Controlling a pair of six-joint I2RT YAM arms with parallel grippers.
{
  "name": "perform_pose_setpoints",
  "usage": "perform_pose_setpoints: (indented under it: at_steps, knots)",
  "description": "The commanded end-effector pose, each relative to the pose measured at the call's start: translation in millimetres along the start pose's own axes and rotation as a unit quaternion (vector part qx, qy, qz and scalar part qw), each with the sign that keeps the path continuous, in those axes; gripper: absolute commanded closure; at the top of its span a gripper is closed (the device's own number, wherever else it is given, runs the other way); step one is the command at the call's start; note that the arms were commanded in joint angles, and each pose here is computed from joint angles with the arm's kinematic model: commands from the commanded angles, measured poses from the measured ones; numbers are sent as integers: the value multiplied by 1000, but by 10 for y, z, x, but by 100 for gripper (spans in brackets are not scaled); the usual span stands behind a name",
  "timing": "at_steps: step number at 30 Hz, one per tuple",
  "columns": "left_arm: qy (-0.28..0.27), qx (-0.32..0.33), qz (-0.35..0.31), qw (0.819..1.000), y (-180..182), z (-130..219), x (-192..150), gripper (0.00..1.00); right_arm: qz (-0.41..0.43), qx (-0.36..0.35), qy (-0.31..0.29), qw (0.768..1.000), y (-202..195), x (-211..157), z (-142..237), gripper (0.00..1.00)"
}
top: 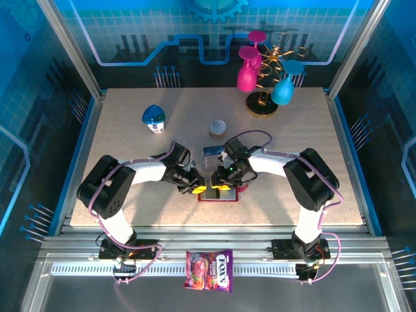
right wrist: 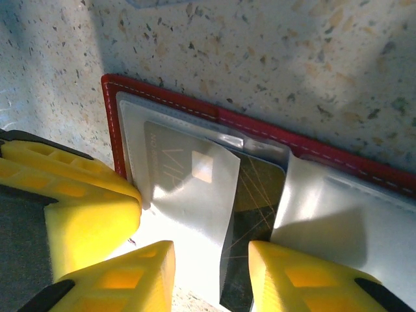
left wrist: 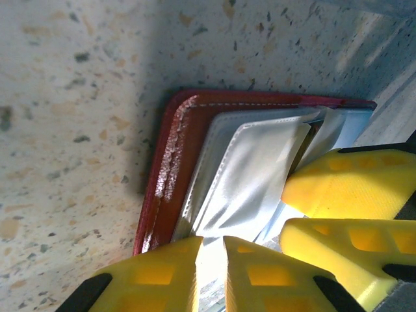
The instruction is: Take the credit cards out of the card holder
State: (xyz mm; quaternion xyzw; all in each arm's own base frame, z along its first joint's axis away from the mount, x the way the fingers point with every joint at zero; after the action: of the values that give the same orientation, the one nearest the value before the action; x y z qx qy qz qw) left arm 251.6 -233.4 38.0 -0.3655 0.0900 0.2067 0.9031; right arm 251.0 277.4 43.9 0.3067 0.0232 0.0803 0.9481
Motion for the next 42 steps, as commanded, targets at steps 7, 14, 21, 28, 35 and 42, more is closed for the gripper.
perform_pose_setpoints:
  at_steps: [7, 14, 21, 28, 35, 42]
  knots:
    - [-4, 6, -4, 1000, -107, 97, 15, 85, 0, 8, -23, 1000, 72, -9, 177, 63]
    - [-2, 39, -22, 999, -97, 71, 27, 92, -23, 37, -30, 999, 11, -31, 178, 65]
    - [9, 52, -27, 998, -78, -4, 19, 95, -34, 45, -31, 998, -41, -51, 144, 67]
    - [16, 59, -24, 998, -40, -67, 2, 96, -38, 49, -28, 998, -85, -52, 95, 68]
    - [19, 67, -18, 997, 21, -110, -13, 96, -43, 53, -23, 997, -128, -64, 40, 69]
    - [20, 71, -14, 997, 61, -120, -17, 96, -46, 55, -22, 997, -148, -58, 11, 69]
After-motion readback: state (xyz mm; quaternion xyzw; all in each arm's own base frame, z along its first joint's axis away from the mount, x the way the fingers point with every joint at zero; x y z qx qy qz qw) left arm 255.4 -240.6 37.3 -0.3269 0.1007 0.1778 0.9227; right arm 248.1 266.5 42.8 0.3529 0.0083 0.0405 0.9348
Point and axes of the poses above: each hand's point on the last joint's axis, 136 mm out from that joint toward the fingers, its own z axis back along the fingers, its own y axis along the line the jaws close on, x = y × z, the point moved 2 cm from there along z, back along the fingers, and after that the axes turned 6 degrees about z, right-handed, at the moved point
